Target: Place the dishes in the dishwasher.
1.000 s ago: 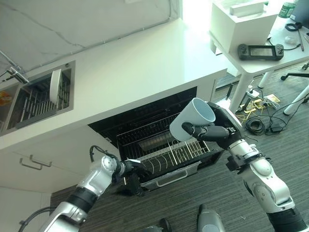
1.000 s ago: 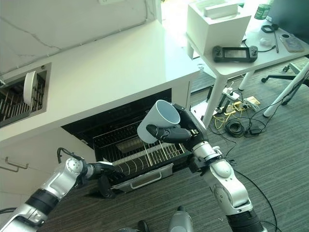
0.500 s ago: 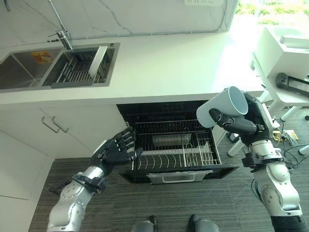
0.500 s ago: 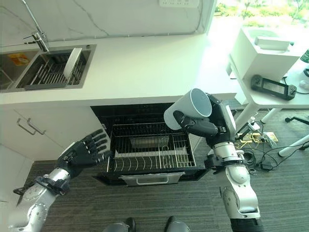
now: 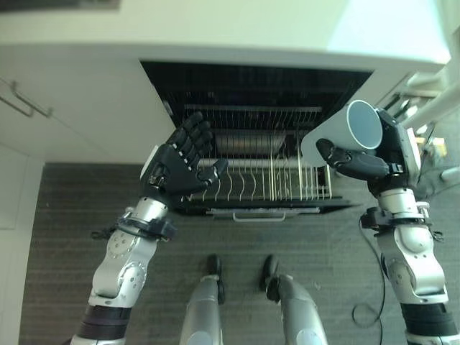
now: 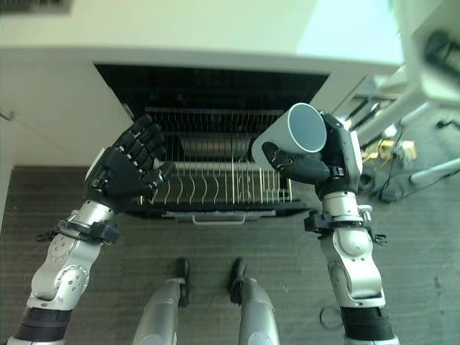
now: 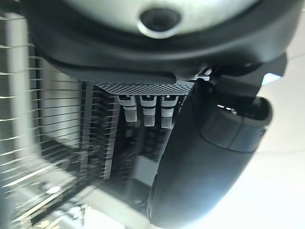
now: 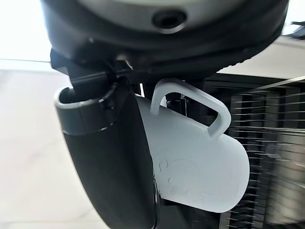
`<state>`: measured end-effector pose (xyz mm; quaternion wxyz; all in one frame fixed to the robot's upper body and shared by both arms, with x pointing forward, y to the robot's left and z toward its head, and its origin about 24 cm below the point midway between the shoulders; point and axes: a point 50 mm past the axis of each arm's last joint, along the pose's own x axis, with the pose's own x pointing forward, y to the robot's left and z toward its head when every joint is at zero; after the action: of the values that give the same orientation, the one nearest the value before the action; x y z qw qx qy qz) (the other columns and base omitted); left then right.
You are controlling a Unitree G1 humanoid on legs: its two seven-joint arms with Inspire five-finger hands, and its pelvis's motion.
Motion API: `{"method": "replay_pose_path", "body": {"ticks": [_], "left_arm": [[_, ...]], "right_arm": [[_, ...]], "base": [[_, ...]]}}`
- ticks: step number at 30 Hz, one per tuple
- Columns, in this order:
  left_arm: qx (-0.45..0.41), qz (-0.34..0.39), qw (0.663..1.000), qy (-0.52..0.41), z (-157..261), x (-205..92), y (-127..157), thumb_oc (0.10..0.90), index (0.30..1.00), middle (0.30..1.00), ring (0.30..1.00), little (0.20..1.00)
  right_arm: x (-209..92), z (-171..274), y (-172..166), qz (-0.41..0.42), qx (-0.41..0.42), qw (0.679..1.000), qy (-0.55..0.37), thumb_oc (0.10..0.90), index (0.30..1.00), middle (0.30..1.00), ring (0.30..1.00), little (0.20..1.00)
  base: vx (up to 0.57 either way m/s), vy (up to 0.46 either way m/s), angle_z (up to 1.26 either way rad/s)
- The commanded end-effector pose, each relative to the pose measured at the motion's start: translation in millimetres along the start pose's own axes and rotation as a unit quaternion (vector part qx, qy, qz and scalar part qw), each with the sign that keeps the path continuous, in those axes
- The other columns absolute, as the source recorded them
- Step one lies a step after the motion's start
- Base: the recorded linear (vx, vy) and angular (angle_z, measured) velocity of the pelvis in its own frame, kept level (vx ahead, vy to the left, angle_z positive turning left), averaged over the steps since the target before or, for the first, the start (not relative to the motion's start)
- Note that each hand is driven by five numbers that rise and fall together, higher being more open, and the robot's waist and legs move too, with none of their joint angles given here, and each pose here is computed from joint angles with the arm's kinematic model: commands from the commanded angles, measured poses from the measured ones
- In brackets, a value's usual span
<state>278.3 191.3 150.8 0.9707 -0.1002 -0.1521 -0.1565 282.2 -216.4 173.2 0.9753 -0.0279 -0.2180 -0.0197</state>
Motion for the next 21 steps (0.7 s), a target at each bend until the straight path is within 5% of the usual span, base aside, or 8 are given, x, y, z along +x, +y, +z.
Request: {"method": "replay_pose_path", "body": {"ticks": [1,21], "left_arm": [[0.018,-0.053,0.988,-0.144,49,4,-18,0.800,0.900,0.900,0.900,0.900],[0.049,-0.085,0.989,-0.115,53,14,-15,0.800,0.900,0.900,0.900,0.900]], "right_arm": [[8,57,-5,0.010,-0.051,0.989,-0.141,0.400,0.300,0.300,0.300,0.300],[50,40,-26,0.008,-0.241,0.970,-0.013,0.400,0.300,0.300,0.300,0.300]], "base": [[-0.03,-0.025,0.01],[-0.01,-0.011,0.00]]}}
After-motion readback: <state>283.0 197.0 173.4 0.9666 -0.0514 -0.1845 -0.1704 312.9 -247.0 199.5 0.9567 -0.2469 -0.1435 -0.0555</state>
